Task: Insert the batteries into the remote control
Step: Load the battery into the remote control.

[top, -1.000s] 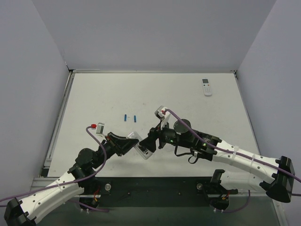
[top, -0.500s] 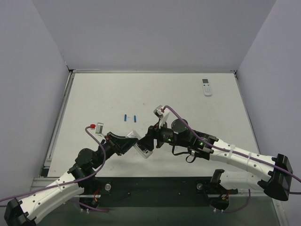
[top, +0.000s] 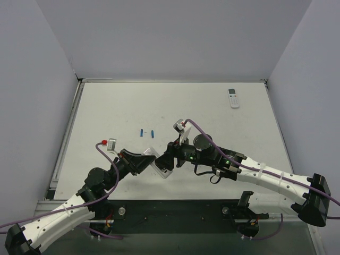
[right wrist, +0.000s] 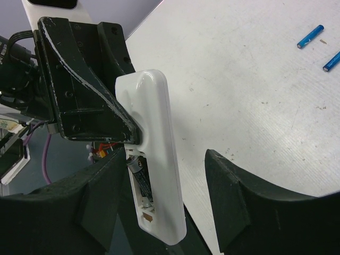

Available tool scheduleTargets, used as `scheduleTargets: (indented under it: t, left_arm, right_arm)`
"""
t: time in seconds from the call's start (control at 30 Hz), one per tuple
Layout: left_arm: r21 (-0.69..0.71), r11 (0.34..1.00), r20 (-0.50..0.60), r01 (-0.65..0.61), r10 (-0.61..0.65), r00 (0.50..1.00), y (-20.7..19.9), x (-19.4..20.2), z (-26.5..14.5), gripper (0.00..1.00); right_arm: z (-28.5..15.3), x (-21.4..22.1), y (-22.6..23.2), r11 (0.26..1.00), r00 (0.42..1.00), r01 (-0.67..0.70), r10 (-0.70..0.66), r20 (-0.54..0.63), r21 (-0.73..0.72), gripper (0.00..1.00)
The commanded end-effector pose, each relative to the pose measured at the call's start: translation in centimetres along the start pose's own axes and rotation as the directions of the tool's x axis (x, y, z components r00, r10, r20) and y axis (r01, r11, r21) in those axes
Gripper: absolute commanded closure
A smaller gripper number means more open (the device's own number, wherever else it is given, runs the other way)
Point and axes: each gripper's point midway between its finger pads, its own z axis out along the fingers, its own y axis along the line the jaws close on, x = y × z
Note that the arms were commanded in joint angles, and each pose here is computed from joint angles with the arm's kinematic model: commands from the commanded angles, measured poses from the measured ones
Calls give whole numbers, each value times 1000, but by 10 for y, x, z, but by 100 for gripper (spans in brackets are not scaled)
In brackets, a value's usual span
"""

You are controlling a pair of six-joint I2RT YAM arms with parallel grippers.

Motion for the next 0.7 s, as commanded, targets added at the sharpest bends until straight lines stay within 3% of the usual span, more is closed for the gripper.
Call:
scheduleTargets:
  t: [0.0, 0.37, 0.67]
  left_arm:
    - [72, 997, 51, 3, -7, 999, -21, -13, 1, 100]
    - [101, 995, 70, 12, -19, 997, -29, -18, -2, 100]
    - [147, 989, 95, 8, -22, 995, -42, -26, -3, 100]
  right_arm:
    - [0, -10, 5, 1000, 999, -8, 9, 39, -29, 44]
    - [1, 5, -9, 1000, 1000, 8, -8, -1, 18, 54]
    - [4, 18, -18, 999, 999, 11, -10, -35, 36, 55]
